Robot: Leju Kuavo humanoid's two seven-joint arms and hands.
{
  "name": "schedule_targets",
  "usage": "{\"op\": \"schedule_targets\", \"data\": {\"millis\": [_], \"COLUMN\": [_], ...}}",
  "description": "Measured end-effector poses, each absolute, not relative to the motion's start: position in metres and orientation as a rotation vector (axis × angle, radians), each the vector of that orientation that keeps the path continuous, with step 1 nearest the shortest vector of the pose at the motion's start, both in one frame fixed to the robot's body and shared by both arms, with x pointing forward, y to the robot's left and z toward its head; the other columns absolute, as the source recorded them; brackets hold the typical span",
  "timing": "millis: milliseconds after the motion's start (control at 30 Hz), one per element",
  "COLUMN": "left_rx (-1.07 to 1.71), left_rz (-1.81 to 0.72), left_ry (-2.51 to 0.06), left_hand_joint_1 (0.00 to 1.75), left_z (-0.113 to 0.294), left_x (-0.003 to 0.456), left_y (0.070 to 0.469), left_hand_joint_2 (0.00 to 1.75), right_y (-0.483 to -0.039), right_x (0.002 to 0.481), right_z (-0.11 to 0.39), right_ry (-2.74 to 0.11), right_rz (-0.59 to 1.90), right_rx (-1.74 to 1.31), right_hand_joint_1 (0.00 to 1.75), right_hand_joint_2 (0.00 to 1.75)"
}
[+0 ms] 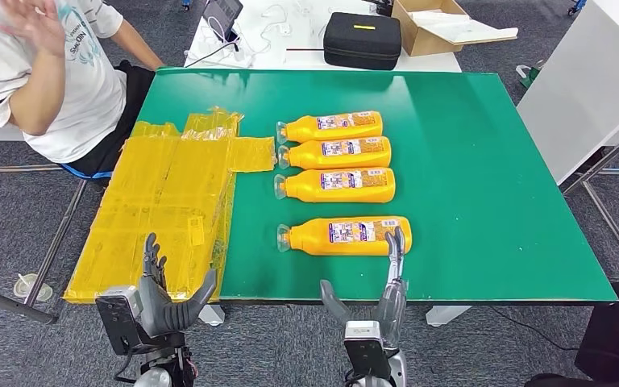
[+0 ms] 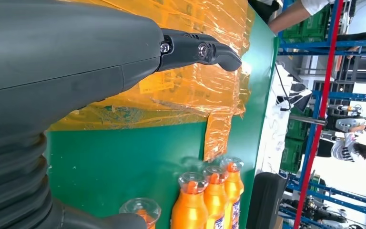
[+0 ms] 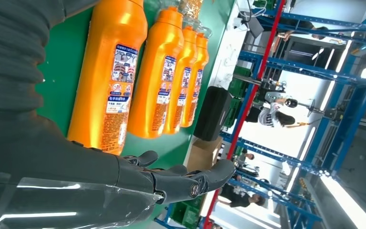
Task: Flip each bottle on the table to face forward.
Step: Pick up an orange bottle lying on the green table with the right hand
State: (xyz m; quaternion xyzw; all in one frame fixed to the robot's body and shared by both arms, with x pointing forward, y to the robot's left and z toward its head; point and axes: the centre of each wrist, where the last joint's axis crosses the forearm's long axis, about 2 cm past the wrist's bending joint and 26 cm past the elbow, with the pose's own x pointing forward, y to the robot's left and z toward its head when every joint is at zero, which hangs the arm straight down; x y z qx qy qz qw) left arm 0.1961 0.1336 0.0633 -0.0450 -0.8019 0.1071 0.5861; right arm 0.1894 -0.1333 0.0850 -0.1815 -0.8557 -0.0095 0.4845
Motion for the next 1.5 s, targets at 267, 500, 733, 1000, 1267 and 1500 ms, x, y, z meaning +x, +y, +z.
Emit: {"op": "schedule_targets", "data": {"millis": [267, 500, 733, 1000, 1267, 1500], "left_rx": [-0.106, -0.108, -0.126, -0.138, -0.132, -0.124], "left_rz": [0.248, 0.227, 0.196, 0.186, 0.176, 0.169], "left_ry": [-1.872, -1.899, -1.95, -1.958, -1.952, -1.937], "left_hand_joint_1": [0.0, 0.0, 0.0, 0.0, 0.0, 0.0], "left_z": [0.064, 0.067, 0.074, 0.075, 0.072, 0.069], "left_x": [0.197, 0.202, 0.215, 0.218, 0.218, 0.219], "left_y": [0.134, 0.133, 0.135, 0.138, 0.14, 0.144], "left_hand_joint_2": [1.75, 1.75, 1.75, 1.75, 1.75, 1.75], "right_y": [-0.135, -0.139, -0.172, -0.209, -0.224, -0.221], "right_x": [0.192, 0.203, 0.253, 0.303, 0.322, 0.327], "right_z": [0.086, 0.091, 0.112, 0.136, 0.131, 0.122], "right_ry": [-2.091, -2.113, -2.041, -2.006, -1.872, -1.7], "right_rz": [-0.013, 0.042, 0.232, 0.378, 0.529, 0.703], "right_rx": [-0.457, -0.48, -0.462, -0.571, -0.576, -0.345], "right_hand_joint_1": [0.0, 0.0, 0.0, 0.0, 0.0, 0.0], "right_hand_joint_2": [1.75, 1.75, 1.75, 1.75, 1.75, 1.75]}}
